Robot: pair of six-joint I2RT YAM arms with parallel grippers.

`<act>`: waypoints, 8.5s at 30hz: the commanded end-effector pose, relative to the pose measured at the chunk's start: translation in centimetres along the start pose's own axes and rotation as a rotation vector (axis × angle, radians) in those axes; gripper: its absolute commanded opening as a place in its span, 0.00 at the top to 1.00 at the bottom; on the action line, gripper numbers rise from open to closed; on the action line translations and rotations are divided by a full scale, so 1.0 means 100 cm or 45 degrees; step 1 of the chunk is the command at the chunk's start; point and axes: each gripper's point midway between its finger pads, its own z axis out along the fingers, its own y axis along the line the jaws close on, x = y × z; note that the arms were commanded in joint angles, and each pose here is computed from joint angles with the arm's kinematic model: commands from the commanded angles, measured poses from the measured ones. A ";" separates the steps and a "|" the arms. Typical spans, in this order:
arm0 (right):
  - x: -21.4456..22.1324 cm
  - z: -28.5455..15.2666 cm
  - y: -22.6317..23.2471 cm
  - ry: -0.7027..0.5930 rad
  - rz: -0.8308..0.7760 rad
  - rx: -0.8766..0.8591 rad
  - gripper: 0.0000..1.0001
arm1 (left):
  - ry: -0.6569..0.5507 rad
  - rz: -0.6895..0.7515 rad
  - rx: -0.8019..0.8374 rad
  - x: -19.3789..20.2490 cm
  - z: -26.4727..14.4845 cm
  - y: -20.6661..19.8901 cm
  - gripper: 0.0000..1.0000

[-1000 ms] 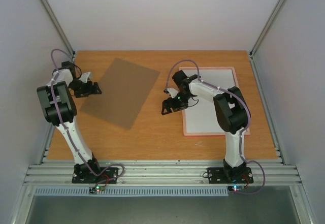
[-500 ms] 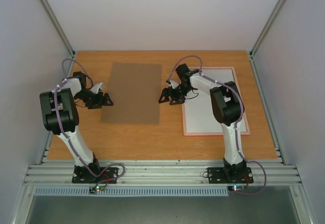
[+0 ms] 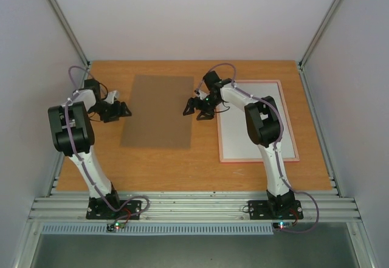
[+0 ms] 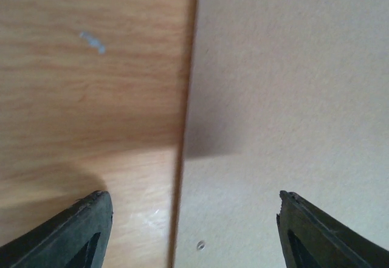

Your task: Put the photo into the frame

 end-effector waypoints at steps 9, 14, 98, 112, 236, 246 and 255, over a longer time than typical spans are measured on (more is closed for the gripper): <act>0.005 0.017 0.027 0.094 0.095 -0.263 0.21 | 0.179 0.023 0.187 0.033 0.048 -0.036 0.44; 0.006 -0.009 0.054 0.062 -0.013 -0.364 0.26 | 0.235 0.065 0.234 0.053 0.054 -0.057 0.48; -0.025 -0.255 0.120 -0.796 -0.791 0.169 0.99 | -0.494 0.247 0.334 -0.084 -0.141 -0.180 0.01; -0.052 -0.206 0.216 -0.950 -1.237 0.650 0.99 | -0.843 -0.115 0.473 -0.111 -0.234 -0.214 0.01; 0.063 -0.223 -0.259 -0.187 0.239 0.066 0.86 | -0.671 0.249 0.742 -0.077 -0.234 -0.230 1.00; 0.055 -0.174 -0.220 -0.063 0.066 0.090 0.87 | -0.705 0.341 0.757 -0.078 -0.251 -0.240 1.00; 0.052 -0.159 -0.167 -0.107 0.305 -0.116 0.87 | -0.627 0.321 0.945 -0.066 -0.250 -0.252 0.99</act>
